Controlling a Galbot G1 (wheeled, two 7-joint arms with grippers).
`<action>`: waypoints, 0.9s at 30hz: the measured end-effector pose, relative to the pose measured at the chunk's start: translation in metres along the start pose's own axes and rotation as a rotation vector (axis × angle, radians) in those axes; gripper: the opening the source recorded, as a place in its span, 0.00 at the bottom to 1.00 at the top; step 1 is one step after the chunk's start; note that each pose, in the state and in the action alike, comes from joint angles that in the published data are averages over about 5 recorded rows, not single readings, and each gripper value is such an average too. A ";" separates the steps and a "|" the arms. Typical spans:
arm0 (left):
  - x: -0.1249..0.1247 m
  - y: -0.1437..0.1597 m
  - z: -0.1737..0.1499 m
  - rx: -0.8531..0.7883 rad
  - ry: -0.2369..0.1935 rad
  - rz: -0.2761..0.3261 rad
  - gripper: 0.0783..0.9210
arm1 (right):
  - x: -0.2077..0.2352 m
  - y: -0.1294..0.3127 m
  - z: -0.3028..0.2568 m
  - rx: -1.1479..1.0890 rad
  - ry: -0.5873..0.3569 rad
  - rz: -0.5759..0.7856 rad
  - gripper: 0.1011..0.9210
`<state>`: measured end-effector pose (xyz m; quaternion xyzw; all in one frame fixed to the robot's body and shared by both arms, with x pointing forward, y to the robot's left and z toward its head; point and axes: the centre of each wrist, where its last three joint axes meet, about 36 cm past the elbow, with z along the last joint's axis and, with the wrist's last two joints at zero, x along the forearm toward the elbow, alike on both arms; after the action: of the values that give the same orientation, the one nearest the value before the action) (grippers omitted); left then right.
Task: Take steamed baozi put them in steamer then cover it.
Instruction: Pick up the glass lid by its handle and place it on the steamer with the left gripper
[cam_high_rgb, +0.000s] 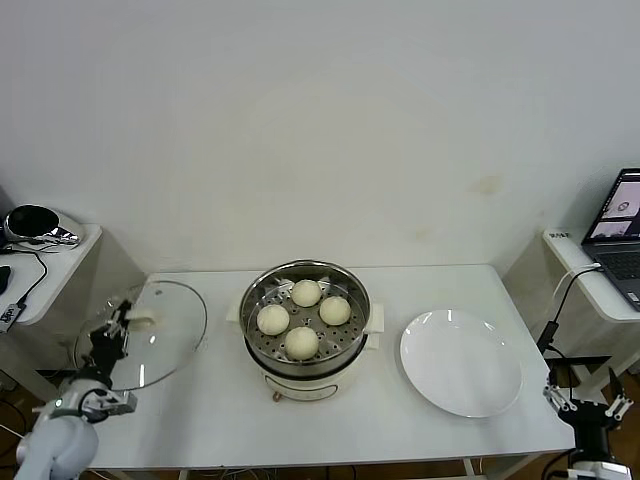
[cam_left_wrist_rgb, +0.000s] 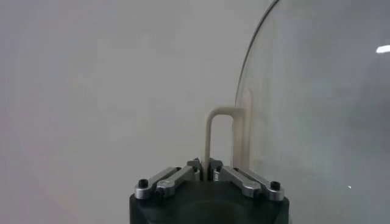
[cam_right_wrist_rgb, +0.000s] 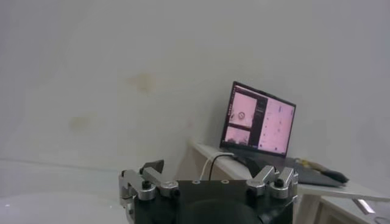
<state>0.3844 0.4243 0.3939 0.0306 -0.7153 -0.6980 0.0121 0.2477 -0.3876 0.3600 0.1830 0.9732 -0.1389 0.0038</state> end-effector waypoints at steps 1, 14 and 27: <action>-0.001 0.007 -0.002 -0.002 0.000 -0.006 0.08 | 0.000 0.001 0.000 0.000 -0.001 -0.003 0.88; -0.009 0.066 -0.085 0.031 -0.046 -0.005 0.08 | 0.001 0.017 0.005 -0.011 0.007 -0.026 0.88; -0.021 0.070 -0.203 0.109 -0.076 0.057 0.08 | 0.000 0.042 0.015 -0.020 0.022 -0.049 0.88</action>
<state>0.4152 0.2246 0.4698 -0.0158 -0.7529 -0.6579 0.0029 0.2617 -0.3538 0.3338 0.1607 0.9787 -0.1273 -0.0085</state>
